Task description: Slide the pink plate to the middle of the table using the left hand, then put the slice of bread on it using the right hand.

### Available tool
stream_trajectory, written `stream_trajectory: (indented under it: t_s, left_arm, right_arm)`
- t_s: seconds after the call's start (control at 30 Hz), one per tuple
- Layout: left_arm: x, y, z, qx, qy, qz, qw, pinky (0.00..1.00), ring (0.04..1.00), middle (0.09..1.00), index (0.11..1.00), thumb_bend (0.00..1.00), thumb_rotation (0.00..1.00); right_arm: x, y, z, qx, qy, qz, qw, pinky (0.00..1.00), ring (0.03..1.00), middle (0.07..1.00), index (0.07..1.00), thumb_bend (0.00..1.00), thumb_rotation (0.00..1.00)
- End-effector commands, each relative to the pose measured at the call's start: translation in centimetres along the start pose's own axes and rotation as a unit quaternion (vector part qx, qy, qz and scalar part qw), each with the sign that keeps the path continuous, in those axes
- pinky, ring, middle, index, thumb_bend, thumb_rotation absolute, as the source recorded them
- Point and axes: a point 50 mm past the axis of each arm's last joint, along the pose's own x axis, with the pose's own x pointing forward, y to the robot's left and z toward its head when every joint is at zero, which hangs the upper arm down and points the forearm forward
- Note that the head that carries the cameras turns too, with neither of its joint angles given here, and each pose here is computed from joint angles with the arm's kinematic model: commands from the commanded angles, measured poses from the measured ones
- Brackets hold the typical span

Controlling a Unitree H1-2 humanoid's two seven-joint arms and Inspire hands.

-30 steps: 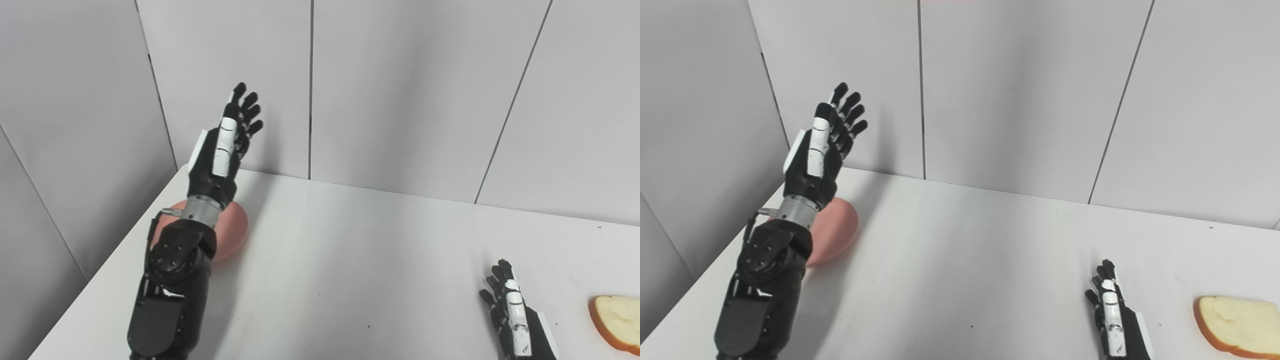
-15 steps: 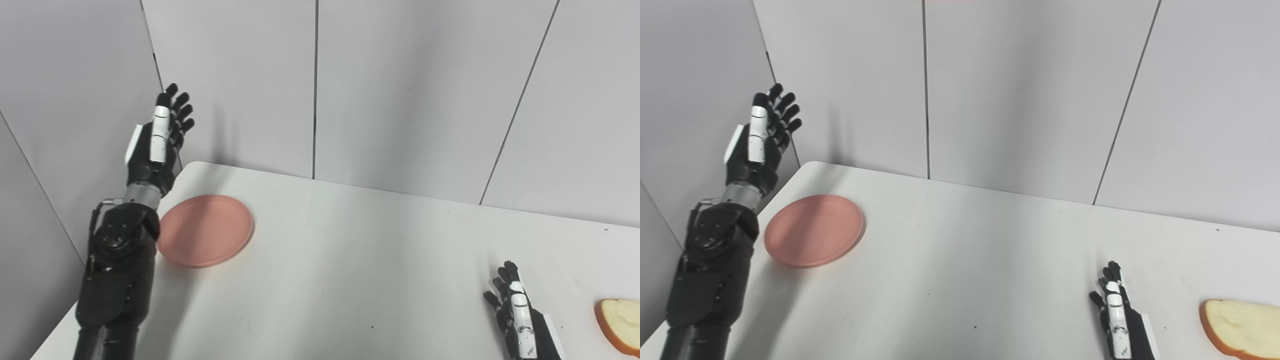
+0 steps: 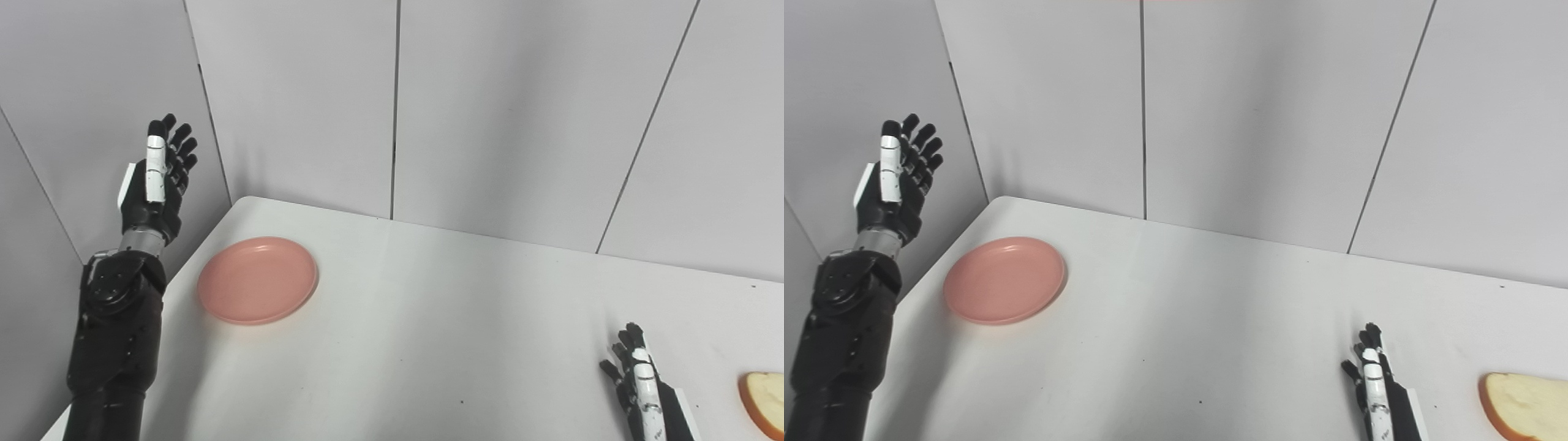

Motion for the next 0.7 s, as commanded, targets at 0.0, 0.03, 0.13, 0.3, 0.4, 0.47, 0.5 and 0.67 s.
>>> stream_trajectory:
  t_s: [0.0, 0.03, 0.13, 0.3, 0.4, 0.47, 0.5, 0.67]
  left_arm:
    - [1.0, 1.2, 2.3, 0.009, -0.043, 0.006, 0.999, 1.00, 0.968, 0.969, 0.976, 0.83, 0.97]
    - [0.9, 1.3, 2.1, 0.007, -0.039, 0.008, 0.999, 1.00, 0.968, 0.970, 0.976, 0.83, 0.97]
    - [0.7, 1.4, 1.5, 0.000, -0.029, 0.018, 0.999, 1.00, 0.967, 0.970, 0.977, 0.83, 0.97]
    - [0.4, 1.7, 0.2, -0.011, -0.006, 0.039, 0.999, 1.00, 0.976, 0.955, 0.969, 0.82, 0.96]
    - [0.3, 2.1, -0.6, -0.016, 0.009, 0.048, 0.999, 1.00, 0.993, 0.970, 0.977, 0.82, 0.96]
    - [0.3, 2.3, -1.0, -0.014, 0.017, 0.052, 0.998, 1.00, 0.990, 0.973, 0.977, 0.83, 0.96]
    - [0.2, 2.4, -1.3, -0.013, 0.020, 0.053, 0.998, 1.00, 0.987, 0.973, 0.976, 0.83, 0.96]
    - [-0.5, 2.1, -2.6, -0.027, 0.022, 0.058, 0.998, 1.00, 0.977, 0.963, 0.964, 0.81, 0.96]
  right_arm:
    - [0.0, -0.2, 0.4, -0.001, -0.001, -0.004, 1.000, 1.00, 1.000, 1.000, 1.000, 0.13, 1.00]
    - [0.0, -0.2, 0.4, 0.000, -0.002, -0.004, 1.000, 1.00, 1.000, 1.000, 1.000, 0.13, 1.00]
    - [-0.1, -0.2, 0.5, 0.000, -0.003, -0.003, 1.000, 1.00, 1.000, 1.000, 1.000, 0.13, 1.00]
    - [-0.1, -0.2, 0.6, -0.002, -0.004, -0.003, 1.000, 1.00, 1.000, 1.000, 1.000, 0.16, 1.00]
    - [-0.1, -0.2, 0.7, -0.001, -0.003, -0.002, 1.000, 1.00, 1.000, 1.000, 1.000, 0.16, 1.00]
    - [-0.1, -0.2, 0.8, -0.001, -0.003, -0.002, 1.000, 1.00, 1.000, 1.000, 1.000, 0.15, 1.00]
    - [-0.2, -0.2, 0.8, -0.001, -0.004, -0.001, 1.000, 1.00, 1.000, 1.000, 1.000, 0.14, 1.00]
    - [-0.2, -0.2, 0.9, -0.003, -0.004, 0.000, 1.000, 1.00, 1.000, 1.000, 1.000, 0.14, 1.00]
